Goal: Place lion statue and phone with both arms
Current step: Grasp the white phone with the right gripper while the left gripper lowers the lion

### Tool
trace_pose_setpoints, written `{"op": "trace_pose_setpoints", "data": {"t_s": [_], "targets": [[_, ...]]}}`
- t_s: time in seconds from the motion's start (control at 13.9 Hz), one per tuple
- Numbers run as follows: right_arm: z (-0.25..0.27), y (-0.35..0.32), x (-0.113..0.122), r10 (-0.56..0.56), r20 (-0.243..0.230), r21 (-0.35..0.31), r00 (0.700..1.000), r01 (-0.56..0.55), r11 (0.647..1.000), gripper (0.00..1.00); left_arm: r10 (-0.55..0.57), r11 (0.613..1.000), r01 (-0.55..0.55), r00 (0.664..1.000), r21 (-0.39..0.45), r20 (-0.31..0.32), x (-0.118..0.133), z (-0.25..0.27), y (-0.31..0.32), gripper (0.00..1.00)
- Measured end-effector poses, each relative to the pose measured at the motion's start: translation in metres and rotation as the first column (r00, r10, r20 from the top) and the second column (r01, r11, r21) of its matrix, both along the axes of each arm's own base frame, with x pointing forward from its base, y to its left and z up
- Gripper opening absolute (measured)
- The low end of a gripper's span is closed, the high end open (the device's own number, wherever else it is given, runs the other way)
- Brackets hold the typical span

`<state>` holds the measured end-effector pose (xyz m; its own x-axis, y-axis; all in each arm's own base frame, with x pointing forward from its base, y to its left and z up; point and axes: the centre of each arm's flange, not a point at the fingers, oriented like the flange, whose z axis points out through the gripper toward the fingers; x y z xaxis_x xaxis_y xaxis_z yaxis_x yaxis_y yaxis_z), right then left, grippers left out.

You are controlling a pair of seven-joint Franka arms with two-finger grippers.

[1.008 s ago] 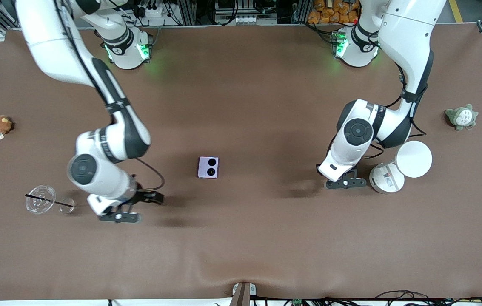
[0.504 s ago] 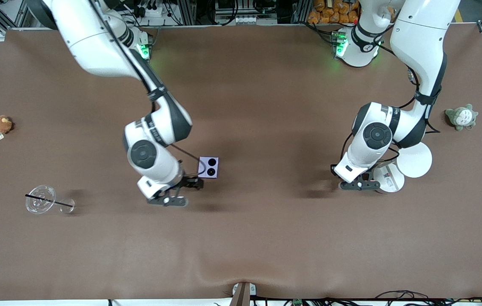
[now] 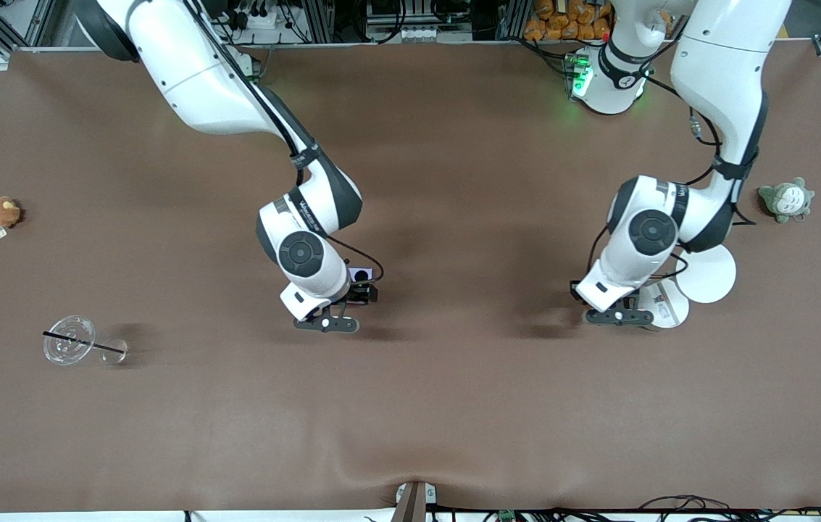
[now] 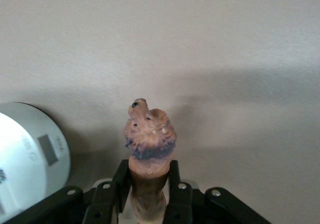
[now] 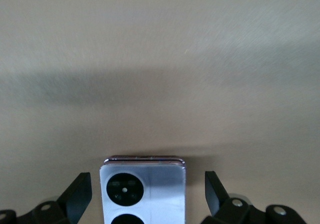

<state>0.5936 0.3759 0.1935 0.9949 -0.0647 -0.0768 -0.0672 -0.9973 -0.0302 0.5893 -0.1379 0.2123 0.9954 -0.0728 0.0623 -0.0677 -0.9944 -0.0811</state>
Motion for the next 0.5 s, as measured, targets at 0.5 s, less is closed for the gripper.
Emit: {"op": "trace_pose_setpoints", "data": {"t_s": [0.5], "targets": [[-0.021, 0.009, -0.015, -0.022, -0.028, -0.026, 0.999, 0.021, 0.999, 1.0, -0.013, 1.0, 0.013, 1.0, -0.012, 0.012, -0.002, -0.009, -0.001, 0.49]]}}
